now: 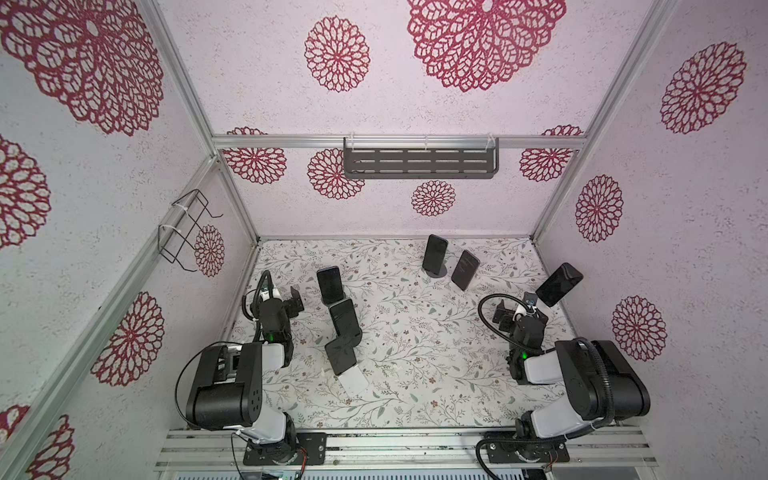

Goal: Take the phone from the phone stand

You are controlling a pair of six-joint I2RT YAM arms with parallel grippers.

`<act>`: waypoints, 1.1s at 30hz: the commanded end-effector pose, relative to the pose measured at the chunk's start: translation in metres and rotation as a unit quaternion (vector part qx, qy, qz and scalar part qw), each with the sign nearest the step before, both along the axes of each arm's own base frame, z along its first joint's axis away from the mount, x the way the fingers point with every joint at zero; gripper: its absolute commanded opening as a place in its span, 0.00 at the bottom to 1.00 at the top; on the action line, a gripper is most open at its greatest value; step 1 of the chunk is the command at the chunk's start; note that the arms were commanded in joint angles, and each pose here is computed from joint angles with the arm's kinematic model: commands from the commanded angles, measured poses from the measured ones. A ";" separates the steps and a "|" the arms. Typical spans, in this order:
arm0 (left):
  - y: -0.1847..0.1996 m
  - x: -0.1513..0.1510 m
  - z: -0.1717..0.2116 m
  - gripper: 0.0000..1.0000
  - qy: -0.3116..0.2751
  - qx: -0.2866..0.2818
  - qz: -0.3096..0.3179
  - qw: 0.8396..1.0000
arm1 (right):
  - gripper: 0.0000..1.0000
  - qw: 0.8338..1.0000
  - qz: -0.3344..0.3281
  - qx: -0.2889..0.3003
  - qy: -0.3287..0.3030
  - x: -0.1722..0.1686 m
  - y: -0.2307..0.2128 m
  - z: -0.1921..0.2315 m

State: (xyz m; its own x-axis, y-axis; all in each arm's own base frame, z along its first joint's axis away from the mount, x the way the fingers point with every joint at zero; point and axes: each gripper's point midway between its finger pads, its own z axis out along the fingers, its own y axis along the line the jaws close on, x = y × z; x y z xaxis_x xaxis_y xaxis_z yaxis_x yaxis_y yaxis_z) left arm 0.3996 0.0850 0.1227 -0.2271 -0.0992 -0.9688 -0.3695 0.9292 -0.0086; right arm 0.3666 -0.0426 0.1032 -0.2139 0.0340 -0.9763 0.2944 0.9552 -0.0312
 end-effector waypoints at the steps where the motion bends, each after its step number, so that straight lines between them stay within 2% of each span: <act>1: 0.002 -0.001 -0.001 0.97 -0.001 0.004 -0.001 1.000 | 0.99 1.000 -0.004 0.003 -0.027 0.003 0.000 0.013; 28: 0.003 0.000 -0.002 0.97 0.000 -0.005 -0.008 1.000 | 0.99 1.000 -0.003 0.007 -0.023 0.005 0.000 0.012; 31: 0.001 -0.005 0.020 0.97 -0.015 -0.003 -0.013 1.000 | 0.99 1.000 0.017 -0.005 -0.004 0.010 0.008 0.023; 33: 0.004 -0.019 0.044 0.97 -0.019 -0.008 0.004 1.000 | 0.99 1.000 0.020 -0.009 0.017 0.016 0.011 0.047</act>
State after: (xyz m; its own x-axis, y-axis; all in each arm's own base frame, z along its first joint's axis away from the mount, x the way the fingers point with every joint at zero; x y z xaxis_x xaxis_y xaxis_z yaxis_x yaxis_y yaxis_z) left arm 0.3929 0.0860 0.1316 -0.2379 -0.1082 -0.9652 -0.3579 0.9336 -0.0164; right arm 0.3699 -0.0390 0.1055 -0.2721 0.0272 -0.9619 0.2791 0.9589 -0.0518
